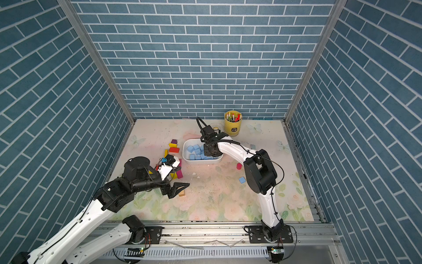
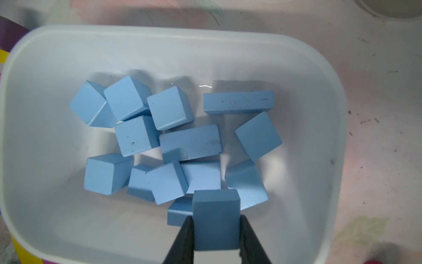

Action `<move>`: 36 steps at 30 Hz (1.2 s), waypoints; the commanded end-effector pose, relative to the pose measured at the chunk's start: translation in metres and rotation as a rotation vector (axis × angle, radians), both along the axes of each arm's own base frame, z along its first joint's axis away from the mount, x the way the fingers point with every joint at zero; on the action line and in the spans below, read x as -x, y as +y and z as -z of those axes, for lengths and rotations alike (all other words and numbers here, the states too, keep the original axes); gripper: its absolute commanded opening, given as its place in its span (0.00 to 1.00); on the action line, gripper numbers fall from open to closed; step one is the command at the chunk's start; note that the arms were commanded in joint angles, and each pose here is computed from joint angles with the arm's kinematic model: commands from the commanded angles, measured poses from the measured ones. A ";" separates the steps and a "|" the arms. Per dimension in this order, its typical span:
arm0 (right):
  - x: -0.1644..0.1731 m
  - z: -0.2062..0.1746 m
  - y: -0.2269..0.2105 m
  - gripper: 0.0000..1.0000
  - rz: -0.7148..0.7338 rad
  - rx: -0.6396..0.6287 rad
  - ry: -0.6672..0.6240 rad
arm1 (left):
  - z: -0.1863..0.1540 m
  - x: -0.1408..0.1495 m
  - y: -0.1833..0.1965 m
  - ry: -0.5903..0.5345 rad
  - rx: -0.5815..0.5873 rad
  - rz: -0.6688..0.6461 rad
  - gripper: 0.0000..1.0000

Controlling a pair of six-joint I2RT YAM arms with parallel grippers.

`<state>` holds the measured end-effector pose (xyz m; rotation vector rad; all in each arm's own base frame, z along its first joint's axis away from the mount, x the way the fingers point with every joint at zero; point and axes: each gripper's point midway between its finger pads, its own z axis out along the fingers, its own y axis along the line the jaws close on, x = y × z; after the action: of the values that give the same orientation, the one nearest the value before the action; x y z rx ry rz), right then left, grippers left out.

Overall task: Pick out the blue building blocks
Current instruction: Place the building block in the storage box.

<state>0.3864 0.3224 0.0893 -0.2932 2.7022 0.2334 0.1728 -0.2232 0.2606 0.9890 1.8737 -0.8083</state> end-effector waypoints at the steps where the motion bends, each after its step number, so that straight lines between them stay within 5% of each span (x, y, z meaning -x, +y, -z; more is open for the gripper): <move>1: 0.002 0.007 0.003 0.26 -0.019 0.025 0.028 | 0.001 0.003 0.001 -0.003 -0.006 0.005 0.99; 16: 0.002 0.009 0.008 0.54 -0.026 0.017 0.048 | 0.001 0.002 0.002 -0.008 -0.009 0.001 0.99; 36: 0.049 -0.080 -0.057 0.85 -0.001 -0.008 -0.125 | 0.002 0.001 0.004 -0.012 -0.018 -0.010 0.99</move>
<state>0.3477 0.2826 0.1639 -0.2995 2.5921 0.2733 0.1738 -0.2211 0.2612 0.9817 1.8729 -0.7916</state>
